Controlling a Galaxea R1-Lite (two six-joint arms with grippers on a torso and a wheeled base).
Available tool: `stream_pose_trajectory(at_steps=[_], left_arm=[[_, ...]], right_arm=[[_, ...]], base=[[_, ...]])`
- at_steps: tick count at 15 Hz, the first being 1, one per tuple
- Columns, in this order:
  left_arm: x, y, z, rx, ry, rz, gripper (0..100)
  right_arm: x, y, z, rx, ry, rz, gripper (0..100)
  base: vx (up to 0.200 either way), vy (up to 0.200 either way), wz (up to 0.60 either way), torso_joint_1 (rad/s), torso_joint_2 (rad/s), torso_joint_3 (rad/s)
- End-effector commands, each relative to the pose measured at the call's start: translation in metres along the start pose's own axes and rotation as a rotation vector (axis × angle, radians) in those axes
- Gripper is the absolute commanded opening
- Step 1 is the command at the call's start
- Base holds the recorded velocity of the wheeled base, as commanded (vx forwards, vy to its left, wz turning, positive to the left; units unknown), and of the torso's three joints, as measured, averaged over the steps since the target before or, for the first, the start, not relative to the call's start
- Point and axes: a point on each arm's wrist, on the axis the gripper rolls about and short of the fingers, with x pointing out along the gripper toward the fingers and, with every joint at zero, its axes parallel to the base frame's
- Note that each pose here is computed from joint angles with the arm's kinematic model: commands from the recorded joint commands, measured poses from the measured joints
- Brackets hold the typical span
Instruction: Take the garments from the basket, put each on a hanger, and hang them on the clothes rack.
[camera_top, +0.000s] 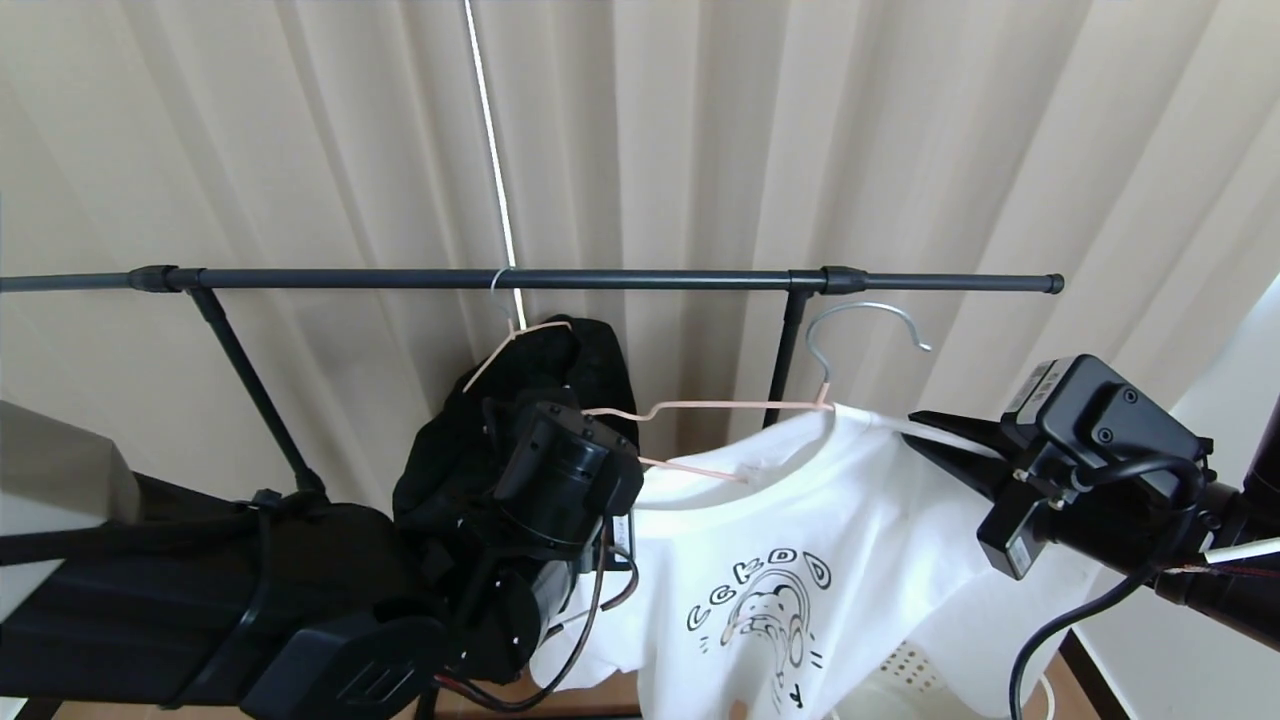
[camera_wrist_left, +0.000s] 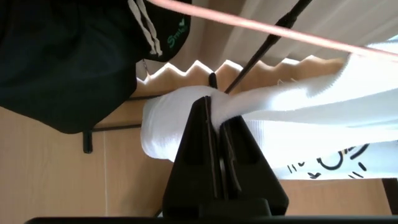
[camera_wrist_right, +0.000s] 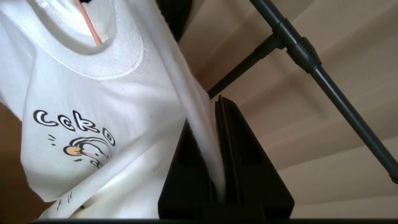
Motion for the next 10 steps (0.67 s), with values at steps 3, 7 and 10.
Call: stream_pose_trajectory(at_steps=[3, 7, 10], left_arm=[[-0.001, 0.016, 0.01, -0.035, -0.02, 0.035, 0], [0.006, 0.029, 0.014, -0.061, -0.022, 0.075, 0], [0.007, 0.036, 0.019, -0.078, -0.03, 0.095, 0]], right_arm=[[-0.001, 0.0, 0.001, -0.001, -0.005, -0.003, 0], [-0.002, 0.0, 0.001, -0.001, -0.005, -0.004, 0], [-0.002, 0.0, 0.0, -0.001, 0.001, -0.001, 0]], base=[[0.0, 0.0, 0.0, 0.0, 0.0, 0.0], [0.0, 0.0, 0.0, 0.0, 0.0, 0.0], [0.0, 0.0, 0.0, 0.0, 0.0, 0.0]])
